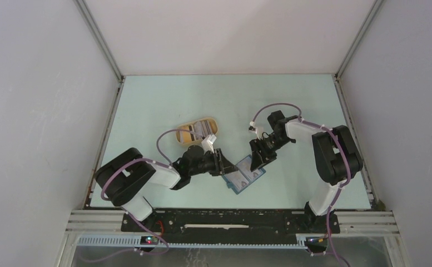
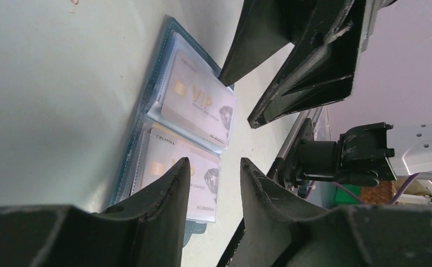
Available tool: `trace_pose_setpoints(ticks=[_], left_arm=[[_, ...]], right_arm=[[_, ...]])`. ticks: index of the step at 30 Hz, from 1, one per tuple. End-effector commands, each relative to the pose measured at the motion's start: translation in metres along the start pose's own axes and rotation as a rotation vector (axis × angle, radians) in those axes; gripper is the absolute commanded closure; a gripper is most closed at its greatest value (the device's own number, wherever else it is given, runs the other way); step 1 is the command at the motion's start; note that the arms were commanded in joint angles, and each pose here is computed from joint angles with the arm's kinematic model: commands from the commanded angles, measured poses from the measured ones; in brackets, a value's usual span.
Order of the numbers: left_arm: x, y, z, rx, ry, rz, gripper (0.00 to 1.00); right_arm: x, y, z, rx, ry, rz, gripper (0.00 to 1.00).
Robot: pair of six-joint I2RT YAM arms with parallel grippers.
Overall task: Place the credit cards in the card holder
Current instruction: Turn over the card slot in the card holder.
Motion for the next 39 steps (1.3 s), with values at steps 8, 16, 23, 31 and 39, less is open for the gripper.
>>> trace_pose_setpoints(ticks=[8,16,23,31,39], left_arm=[[-0.001,-0.008,0.014,0.031,0.012,-0.004,0.58],[-0.002,-0.012,0.013,0.050,0.009,-0.011,0.54],[-0.002,-0.016,0.011,0.078,-0.001,-0.049,0.44],[-0.003,-0.014,0.009,0.070,-0.025,-0.099,0.33],[0.001,-0.002,0.008,0.027,-0.030,-0.155,0.32]], right_arm=[[-0.015,0.028,-0.011,-0.115,-0.054,-0.036,0.41],[-0.018,0.040,-0.011,-0.204,-0.066,-0.002,0.42],[-0.023,0.055,-0.013,-0.306,-0.094,0.009,0.44],[-0.023,0.066,-0.009,-0.382,-0.082,0.019,0.51],[-0.019,0.069,0.000,-0.383,-0.048,0.019,0.62]])
Point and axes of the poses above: each gripper's point midway between its finger pads, its own z axis out along the fingers, its own y axis along the line the jaws close on, x = y × z, the point moved 1 cm from there along -z, back along the fingers, and after that the axes turned 5 degrees about -z, right-handed, at the moved point
